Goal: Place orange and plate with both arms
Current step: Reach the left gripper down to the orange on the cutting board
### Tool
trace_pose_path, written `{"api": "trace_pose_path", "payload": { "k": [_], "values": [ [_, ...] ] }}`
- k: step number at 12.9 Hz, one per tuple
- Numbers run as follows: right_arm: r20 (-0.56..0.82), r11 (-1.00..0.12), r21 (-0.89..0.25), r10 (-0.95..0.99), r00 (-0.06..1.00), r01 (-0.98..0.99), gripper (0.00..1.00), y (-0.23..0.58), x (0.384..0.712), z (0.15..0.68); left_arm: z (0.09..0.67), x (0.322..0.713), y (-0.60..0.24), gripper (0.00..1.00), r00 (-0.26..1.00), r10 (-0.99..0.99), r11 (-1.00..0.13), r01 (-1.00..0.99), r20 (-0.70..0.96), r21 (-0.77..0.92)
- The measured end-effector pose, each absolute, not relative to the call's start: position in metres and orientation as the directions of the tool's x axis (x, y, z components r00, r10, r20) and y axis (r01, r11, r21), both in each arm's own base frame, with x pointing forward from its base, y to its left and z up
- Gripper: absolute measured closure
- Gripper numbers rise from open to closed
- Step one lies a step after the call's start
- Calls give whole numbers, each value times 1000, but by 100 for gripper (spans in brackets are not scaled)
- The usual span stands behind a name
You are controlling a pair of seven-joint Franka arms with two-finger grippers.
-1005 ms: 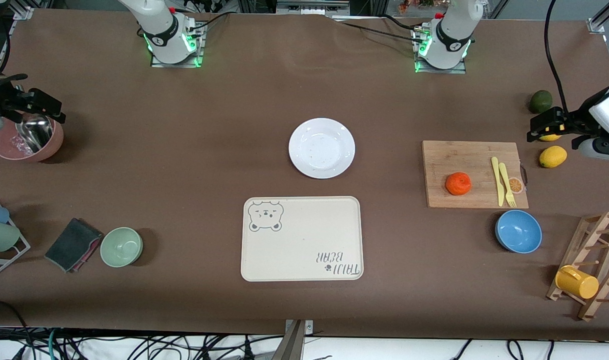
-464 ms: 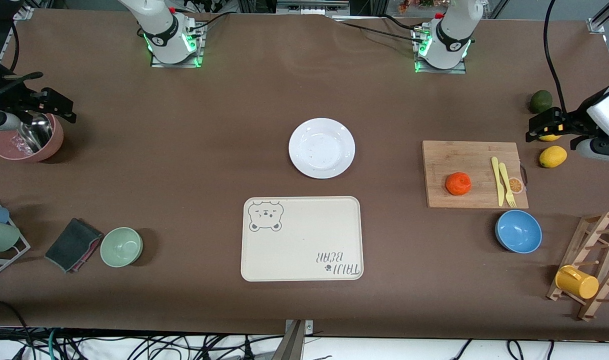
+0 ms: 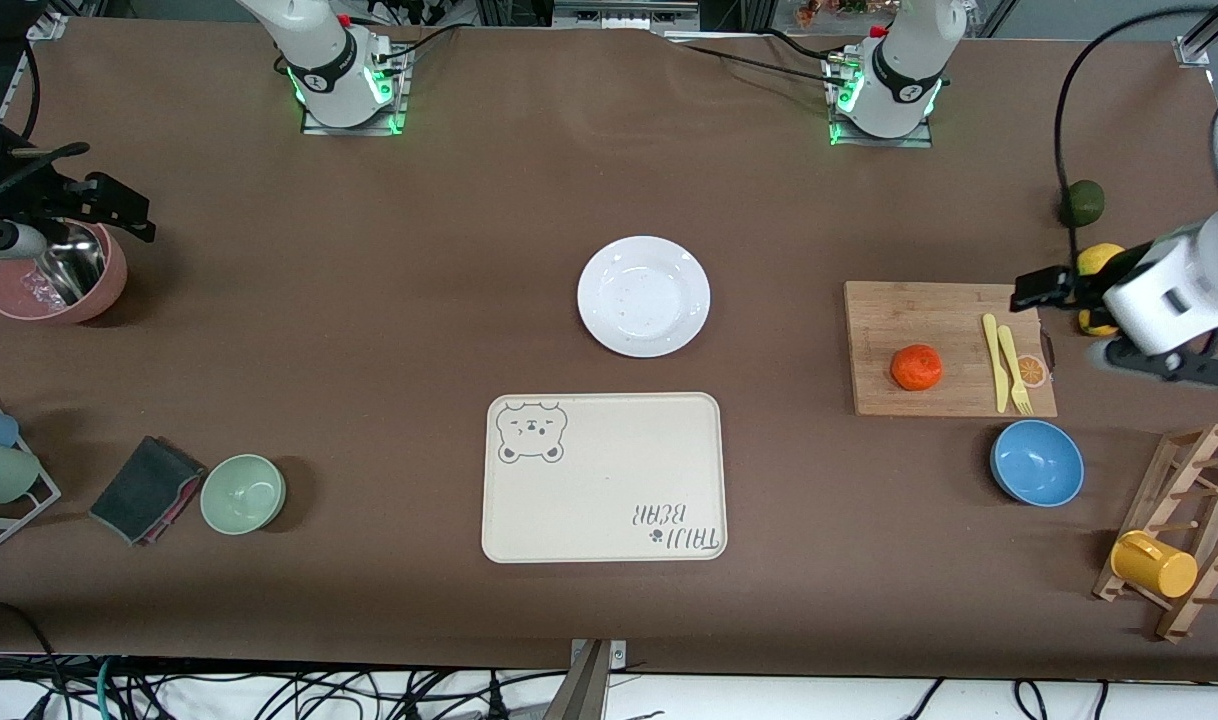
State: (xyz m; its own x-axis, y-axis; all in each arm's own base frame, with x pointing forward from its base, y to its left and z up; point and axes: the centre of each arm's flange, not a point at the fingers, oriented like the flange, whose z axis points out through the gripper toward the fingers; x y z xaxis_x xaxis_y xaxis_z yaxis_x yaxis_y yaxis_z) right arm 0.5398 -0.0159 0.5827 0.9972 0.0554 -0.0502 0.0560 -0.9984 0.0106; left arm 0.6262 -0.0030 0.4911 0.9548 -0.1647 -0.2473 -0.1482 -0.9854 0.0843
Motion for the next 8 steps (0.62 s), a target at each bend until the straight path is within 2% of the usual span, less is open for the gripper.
{"api": "trace_pose_path", "payload": {
  "k": [3, 5, 8],
  "values": [
    [-53, -999, 10, 52, 997, 53, 0, -18, 539, 583, 388, 647, -10, 0, 931, -179, -982, -151, -317, 112],
    [-53, -999, 10, 52, 997, 53, 0, -17, 539, 583, 320, 643, -17, 0, 917, -192, -980, -165, -349, 108],
    [-53, -998, 10, 55, 997, 55, 0, -16, 539, 583, 262, 628, -18, 0, 900, -200, -979, -172, -387, 107]
  ]
}}
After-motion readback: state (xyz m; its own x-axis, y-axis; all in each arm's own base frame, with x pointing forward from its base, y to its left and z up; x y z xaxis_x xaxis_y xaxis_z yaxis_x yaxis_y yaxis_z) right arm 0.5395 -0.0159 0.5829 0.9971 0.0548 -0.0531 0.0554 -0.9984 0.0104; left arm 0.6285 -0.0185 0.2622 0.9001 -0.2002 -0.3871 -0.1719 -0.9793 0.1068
